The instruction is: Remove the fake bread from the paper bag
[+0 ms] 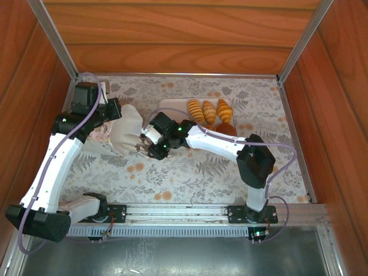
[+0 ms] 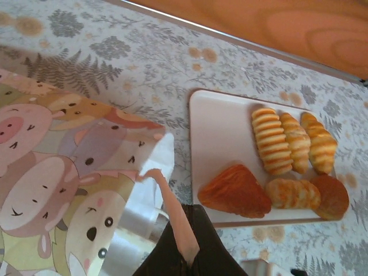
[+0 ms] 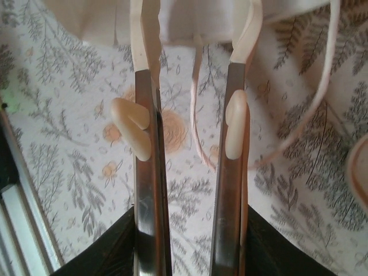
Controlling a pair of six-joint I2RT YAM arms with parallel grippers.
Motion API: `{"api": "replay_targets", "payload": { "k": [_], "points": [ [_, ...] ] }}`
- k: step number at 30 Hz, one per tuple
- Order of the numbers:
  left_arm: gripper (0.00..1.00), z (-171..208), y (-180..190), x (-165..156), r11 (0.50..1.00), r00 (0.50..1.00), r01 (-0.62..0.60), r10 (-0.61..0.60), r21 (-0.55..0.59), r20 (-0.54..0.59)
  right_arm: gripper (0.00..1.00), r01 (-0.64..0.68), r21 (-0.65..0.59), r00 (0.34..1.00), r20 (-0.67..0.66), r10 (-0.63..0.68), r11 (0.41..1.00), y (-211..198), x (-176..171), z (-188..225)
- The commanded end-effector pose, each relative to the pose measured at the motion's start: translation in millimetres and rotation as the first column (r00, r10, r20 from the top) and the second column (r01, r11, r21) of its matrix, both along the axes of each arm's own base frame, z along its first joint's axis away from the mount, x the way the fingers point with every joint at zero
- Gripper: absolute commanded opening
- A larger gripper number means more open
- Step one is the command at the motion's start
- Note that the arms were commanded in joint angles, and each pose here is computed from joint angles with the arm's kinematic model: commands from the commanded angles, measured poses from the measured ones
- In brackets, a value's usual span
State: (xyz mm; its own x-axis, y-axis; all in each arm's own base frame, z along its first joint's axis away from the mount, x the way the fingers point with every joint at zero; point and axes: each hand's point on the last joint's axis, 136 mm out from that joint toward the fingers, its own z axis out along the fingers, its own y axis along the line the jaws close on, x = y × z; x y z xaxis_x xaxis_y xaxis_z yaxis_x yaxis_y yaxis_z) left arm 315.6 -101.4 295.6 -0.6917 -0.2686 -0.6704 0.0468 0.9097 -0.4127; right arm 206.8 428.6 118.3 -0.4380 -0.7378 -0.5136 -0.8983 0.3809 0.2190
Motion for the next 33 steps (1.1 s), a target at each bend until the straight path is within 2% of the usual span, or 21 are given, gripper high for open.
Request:
{"api": "replay_targets", "payload": {
  "k": [1,9,19,26,33],
  "points": [
    [0.00,9.0,-13.4,-14.2,0.994,0.994,0.110,-0.109,-0.017,0.032,0.43,0.019,0.052,0.996,0.085,-0.024,0.998,19.8,12.0,24.2],
    [0.00,-5.6,-16.4,-37.7,0.984,0.984,0.178,-0.178,-0.009,0.008,0.44,0.025,0.062,0.991,0.133,-0.033,0.998,41.4,18.2,21.6],
    [0.00,-1.9,-12.7,-41.2,0.982,0.982,0.186,-0.187,0.026,0.034,0.47,0.025,-0.005,0.958,0.284,-0.022,1.000,59.4,15.8,8.9],
    [0.00,5.4,-6.0,-54.8,0.983,0.981,0.179,-0.182,0.047,0.071,0.47,-0.025,-0.029,0.952,0.304,0.033,0.999,64.9,6.3,1.1],
    [0.00,0.2,-7.8,-60.2,0.983,0.981,0.184,-0.185,0.025,0.058,0.48,-0.001,-0.044,0.943,0.331,0.015,0.999,68.3,13.4,0.2]
  ]
}}
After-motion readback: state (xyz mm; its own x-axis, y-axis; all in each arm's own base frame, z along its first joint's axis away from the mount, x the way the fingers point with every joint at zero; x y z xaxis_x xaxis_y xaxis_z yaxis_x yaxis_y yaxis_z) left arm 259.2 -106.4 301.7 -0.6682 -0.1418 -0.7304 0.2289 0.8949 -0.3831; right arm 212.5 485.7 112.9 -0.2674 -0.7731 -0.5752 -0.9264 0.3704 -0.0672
